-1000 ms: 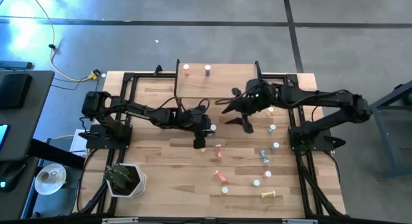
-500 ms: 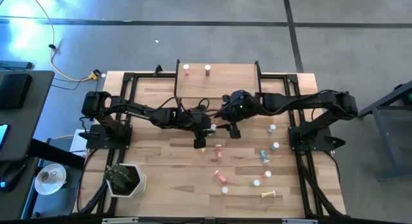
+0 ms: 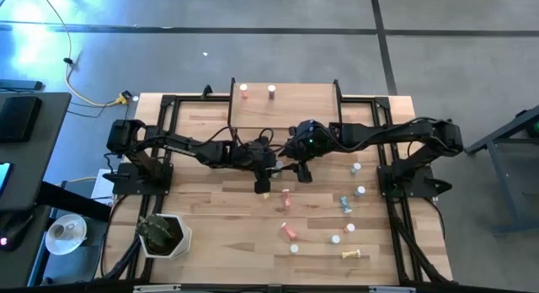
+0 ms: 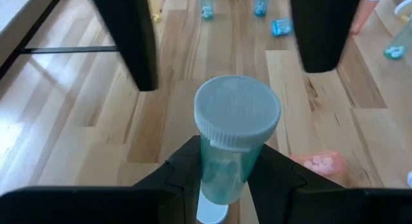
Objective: Pick and place medicine bottles onto shelf by color
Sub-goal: Put the green pill bottle on the shelf
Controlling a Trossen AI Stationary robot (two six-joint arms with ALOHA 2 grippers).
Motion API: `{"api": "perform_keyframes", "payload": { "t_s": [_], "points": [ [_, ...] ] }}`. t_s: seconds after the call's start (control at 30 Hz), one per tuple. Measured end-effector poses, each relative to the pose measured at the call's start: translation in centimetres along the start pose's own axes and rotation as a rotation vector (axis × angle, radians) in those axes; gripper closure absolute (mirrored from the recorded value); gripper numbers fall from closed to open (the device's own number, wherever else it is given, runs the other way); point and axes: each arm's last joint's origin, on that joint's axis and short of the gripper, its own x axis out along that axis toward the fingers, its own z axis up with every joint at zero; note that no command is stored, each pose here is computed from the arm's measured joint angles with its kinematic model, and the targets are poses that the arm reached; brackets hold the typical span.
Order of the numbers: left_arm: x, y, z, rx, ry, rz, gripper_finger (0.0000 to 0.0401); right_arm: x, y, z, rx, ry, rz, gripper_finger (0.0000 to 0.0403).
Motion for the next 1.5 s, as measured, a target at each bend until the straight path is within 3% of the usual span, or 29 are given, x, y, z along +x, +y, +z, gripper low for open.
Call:
{"api": "perform_keyframes", "payload": {
  "t_s": [0.67,1.1,1.5],
  "points": [
    [-0.1,0.1,1.1,-0.066,-0.114,0.008,0.0304,0.0,0.0,-0.1,-0.006,0.009,0.000,0.0204],
    [-0.1,0.1,1.1,-0.066,-0.115,0.008,0.0304,0.0,0.0,-0.1,-0.006,0.009,-0.002,0.0272],
    [-0.1,0.1,1.1,-0.066,-0.116,0.008,0.0302,0.0,0.0,-0.1,-0.006,0.009,-0.002,0.0281]
  ]
}}
